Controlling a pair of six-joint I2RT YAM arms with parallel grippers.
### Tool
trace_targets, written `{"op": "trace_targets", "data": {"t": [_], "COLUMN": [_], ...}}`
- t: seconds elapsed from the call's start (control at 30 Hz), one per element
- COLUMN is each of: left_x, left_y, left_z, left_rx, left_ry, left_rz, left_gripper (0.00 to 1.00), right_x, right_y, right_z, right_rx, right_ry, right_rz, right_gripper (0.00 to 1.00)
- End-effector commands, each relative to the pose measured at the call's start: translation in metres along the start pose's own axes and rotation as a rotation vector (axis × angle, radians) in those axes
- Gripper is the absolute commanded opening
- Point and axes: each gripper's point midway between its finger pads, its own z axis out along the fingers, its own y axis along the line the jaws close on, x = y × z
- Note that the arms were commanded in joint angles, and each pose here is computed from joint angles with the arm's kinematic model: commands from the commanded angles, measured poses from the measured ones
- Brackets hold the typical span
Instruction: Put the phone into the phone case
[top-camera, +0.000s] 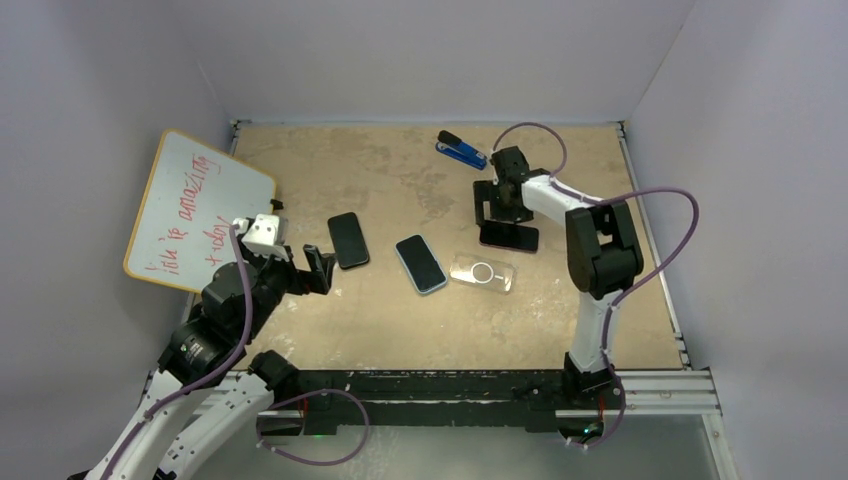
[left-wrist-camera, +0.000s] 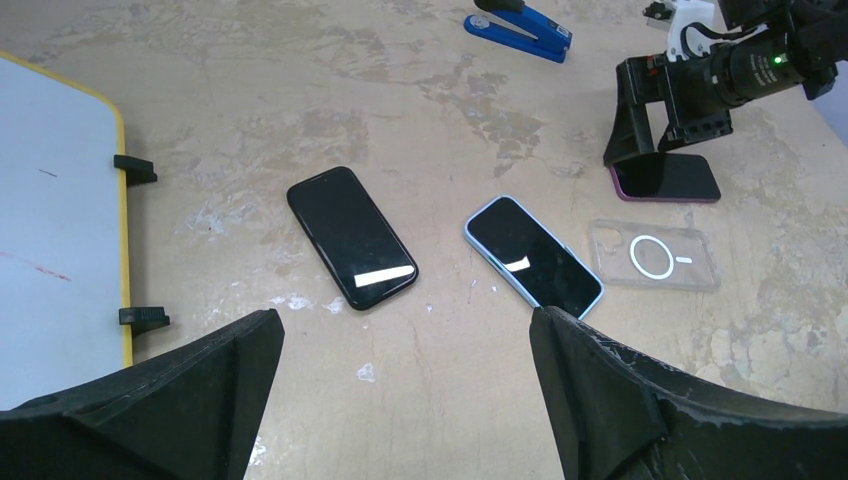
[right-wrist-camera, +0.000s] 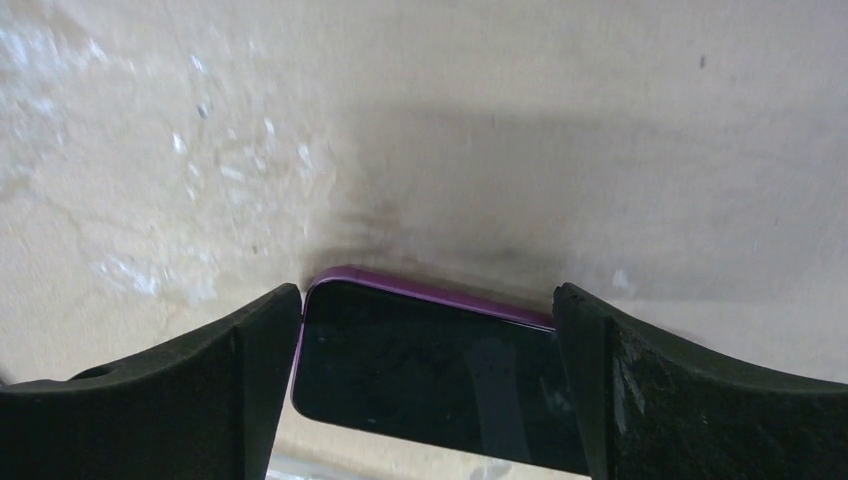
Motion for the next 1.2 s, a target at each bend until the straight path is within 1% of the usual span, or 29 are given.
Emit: {"op": "trace_targets", "data": {"t": [0.0, 0.23, 0.3, 0.43, 0.6, 0.7, 0.8, 0.93, 1.07, 1.17], "left_x": [-0.005, -0.006, -0.006, -0.005, -0.005, -0.005, -0.006, -0.006, -0.006, -0.006], "left_y": [-0.001, -0.002, -0.003, -0.003, -0.004, -0.004, -0.004, -0.004, -0.005, -0.005], "left_z": [0.002, 0.001, 0.001, 0.002, 0.002, 0.002, 0.002, 0.001, 0.001, 0.0], "left_rx": [0.006, 0.013, 0.016, 0.019, 0.023, 0.024, 0.023, 0.025, 0.028, 0.03], "left_ry": [-0.031, -0.035, -0.034, -0.033, -0.032, -0.032, -0.033, -0.033, -0.035, -0.037], "left_rz": [-0.002, -0.004, -0.004, -0.002, -0.002, -0.002, -0.002, -0.003, -0.004, -0.004], "left_gripper": [1.0, 1.0, 1.0, 1.0, 1.0, 1.0, 1.0, 1.0, 1.0, 1.0], "right_x": [0.02, 0.043, 0.051, 0.06, 0.064, 0.067, 0.075, 0.086, 0.097, 0.102], "right_y": [-0.005, -0.011, -0.015, -0.013, -0.006, -0.004, -0.003, -0.006, -0.003, -0.003], "right_z": [-0.03, -0.047, -0.051, -0.057, -0.072, -0.078, -0.082, -0.09, -0.094, -0.091], "right_rx": [0.019, 0.037, 0.049, 0.017, -0.031, -0.059, -0.074, -0.071, -0.096, -0.091], "right_ry": [0.045, 0.086, 0.099, 0.098, 0.091, 0.069, 0.065, 0.075, 0.084, 0.087], "right_rz": [0.044, 0.068, 0.077, 0.073, 0.08, 0.077, 0.077, 0.087, 0.09, 0.123], "right_gripper": [0.95, 0.99, 0.99, 0.99, 0.96, 0.9, 0.82, 0.68, 0.57, 0.52]}}
